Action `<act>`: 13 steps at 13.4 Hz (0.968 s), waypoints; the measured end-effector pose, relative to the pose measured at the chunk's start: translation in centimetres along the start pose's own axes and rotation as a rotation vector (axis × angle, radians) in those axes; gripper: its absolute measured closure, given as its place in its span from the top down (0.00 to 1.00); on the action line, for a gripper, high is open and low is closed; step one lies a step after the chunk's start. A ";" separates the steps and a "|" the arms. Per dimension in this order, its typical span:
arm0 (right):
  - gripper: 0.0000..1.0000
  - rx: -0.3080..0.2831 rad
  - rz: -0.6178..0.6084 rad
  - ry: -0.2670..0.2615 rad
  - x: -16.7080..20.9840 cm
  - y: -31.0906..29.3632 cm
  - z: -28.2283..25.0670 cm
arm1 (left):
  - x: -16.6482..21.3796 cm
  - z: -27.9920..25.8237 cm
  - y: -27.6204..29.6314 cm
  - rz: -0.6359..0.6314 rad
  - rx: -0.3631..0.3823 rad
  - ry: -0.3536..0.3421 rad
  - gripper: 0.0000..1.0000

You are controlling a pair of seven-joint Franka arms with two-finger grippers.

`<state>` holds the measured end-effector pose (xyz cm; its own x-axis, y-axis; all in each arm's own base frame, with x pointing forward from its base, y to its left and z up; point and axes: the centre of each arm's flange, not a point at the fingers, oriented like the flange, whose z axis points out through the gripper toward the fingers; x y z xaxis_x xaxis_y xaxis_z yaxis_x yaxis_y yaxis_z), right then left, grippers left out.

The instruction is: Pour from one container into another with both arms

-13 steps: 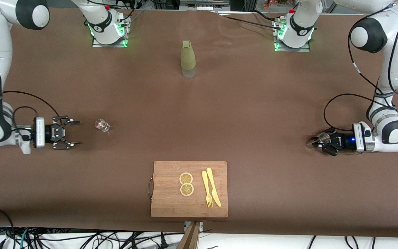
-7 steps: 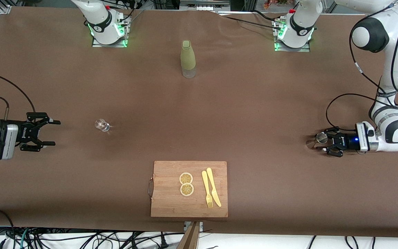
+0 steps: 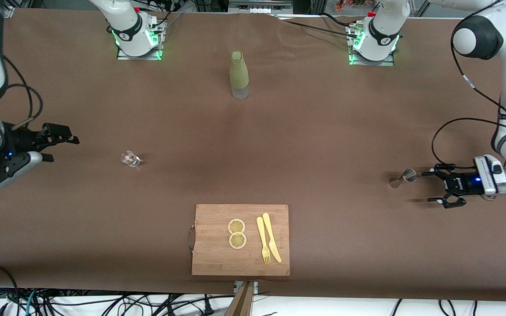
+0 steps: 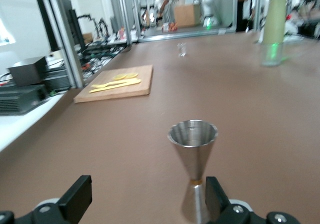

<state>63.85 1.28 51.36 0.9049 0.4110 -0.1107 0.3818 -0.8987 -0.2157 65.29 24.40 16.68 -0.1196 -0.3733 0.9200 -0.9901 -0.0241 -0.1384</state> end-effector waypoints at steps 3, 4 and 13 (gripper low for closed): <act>1.00 -0.118 0.145 -0.070 -2.5 -4.0 -2.9 | 4.5 -3.4 -1.5 0.011 -0.009 -0.139 1.00; 1.00 -0.144 0.161 -0.073 -3.4 -4.3 -3.6 | 6.0 -4.5 -2.0 0.009 -0.011 -0.190 1.00; 1.00 -0.294 0.240 0.011 -9.8 -3.5 -9.7 | 19.0 -7.9 -4.6 -0.143 -0.029 -0.505 1.00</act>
<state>55.46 -1.10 62.65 0.9765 0.1834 -0.1131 0.1950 -0.9754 0.1028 67.01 24.74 37.70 0.0607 -0.7690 0.6364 -0.9964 -0.0850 -0.0077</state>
